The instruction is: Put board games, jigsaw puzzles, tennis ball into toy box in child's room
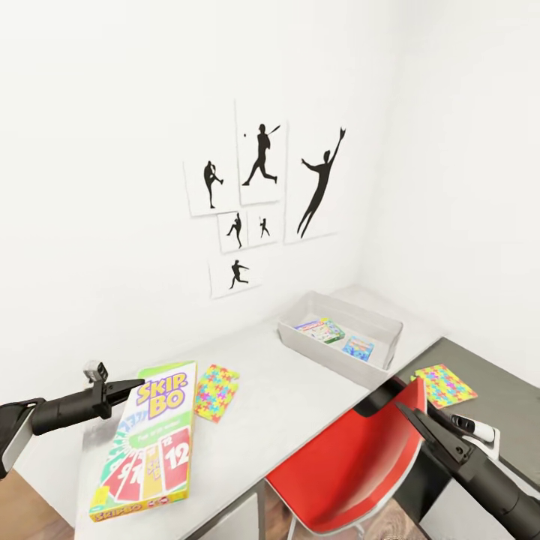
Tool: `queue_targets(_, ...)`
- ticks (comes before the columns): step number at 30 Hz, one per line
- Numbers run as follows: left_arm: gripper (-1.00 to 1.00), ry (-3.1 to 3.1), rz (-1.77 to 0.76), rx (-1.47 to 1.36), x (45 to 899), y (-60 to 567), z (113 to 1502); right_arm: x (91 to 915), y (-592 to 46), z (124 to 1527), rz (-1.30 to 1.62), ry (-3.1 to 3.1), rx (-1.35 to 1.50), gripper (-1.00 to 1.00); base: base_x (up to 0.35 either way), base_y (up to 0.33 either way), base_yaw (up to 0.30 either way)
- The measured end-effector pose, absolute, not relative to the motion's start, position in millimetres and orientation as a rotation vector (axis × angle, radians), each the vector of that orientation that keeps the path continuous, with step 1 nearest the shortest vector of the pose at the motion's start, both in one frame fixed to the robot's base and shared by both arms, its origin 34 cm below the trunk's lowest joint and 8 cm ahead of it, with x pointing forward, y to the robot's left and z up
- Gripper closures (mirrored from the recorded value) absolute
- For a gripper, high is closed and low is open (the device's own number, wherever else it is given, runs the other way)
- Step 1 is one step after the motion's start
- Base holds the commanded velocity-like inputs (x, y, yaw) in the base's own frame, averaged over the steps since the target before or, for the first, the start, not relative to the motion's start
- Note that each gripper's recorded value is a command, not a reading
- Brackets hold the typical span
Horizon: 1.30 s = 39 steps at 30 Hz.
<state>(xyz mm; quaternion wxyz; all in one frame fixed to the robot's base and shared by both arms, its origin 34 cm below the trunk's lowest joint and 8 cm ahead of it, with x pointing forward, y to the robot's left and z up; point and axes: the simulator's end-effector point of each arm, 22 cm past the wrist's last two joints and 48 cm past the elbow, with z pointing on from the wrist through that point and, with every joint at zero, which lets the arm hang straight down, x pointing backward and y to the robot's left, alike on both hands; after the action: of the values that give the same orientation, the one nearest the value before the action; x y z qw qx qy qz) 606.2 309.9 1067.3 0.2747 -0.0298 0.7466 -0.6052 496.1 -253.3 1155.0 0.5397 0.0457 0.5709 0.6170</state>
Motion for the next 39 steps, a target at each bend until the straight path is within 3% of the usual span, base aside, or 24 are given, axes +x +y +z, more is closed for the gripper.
queue_targets(15,1.00,1.991,-1.622,-0.063,604.9,309.5,1076.4,493.1,-253.4,1161.8,1.464,1.343,0.095,-1.00,0.000,0.000,-0.201)
queue_targets(24,1.00,1.975,-1.611,-0.055,604.3,312.3,1078.6,493.7,-255.2,1160.7,1.459,1.342,0.104,-1.00,0.000,-0.016,-0.043)
queue_targets(39,1.00,1.975,-1.607,-0.050,604.1,312.1,1078.1,493.3,-254.9,1162.7,1.458,1.341,0.099,-1.00,0.000,-0.281,0.000)
